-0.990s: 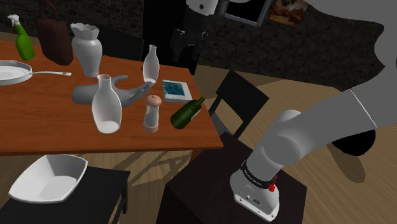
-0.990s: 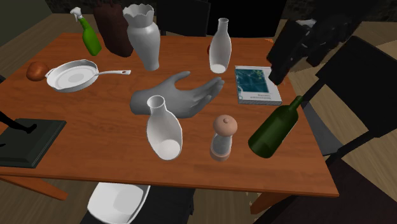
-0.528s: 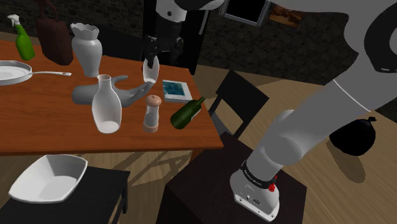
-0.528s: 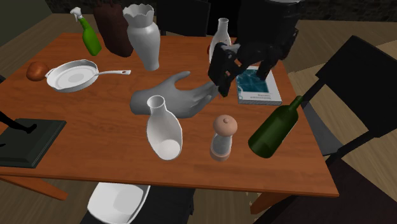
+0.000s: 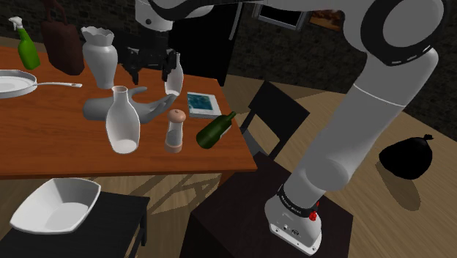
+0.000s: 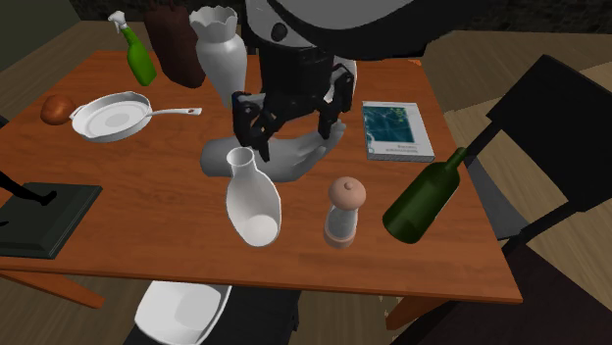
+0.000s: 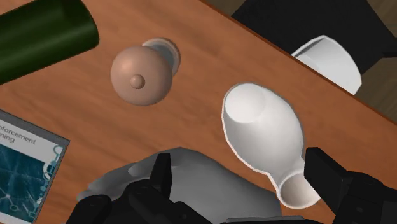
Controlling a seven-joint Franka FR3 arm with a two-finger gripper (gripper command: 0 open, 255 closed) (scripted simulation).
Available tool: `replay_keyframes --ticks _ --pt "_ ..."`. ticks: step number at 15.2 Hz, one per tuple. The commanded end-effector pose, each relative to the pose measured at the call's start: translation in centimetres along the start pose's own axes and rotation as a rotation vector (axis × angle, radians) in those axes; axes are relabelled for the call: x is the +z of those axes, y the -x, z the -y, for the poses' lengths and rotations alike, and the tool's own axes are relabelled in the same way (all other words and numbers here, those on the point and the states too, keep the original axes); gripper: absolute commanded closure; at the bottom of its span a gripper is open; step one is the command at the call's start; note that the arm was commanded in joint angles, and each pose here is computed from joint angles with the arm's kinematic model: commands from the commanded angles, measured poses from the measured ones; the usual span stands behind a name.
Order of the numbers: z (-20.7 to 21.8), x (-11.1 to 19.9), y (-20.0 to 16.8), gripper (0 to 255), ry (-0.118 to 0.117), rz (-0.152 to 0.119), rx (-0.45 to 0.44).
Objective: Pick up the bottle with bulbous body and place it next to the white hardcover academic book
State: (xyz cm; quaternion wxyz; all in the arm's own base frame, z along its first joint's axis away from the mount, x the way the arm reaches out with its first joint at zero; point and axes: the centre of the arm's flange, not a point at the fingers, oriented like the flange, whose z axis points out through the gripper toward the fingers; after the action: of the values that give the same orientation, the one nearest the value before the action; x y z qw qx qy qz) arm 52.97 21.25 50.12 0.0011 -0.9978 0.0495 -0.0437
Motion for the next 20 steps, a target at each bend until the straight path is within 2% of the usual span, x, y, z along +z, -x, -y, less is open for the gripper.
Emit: replay_keyframes --ticks 1,6,14,20 --pt "1.8 1.1 -1.5 0 -0.005 0.005 0.005" --pt "6.6 3.9 -5.2 0 -0.014 0.018 0.015" --pt "6.6 7.9 -5.1 0 -0.014 0.018 0.015" --pt "6.6 7.9 -5.1 0 -0.014 0.018 0.015"
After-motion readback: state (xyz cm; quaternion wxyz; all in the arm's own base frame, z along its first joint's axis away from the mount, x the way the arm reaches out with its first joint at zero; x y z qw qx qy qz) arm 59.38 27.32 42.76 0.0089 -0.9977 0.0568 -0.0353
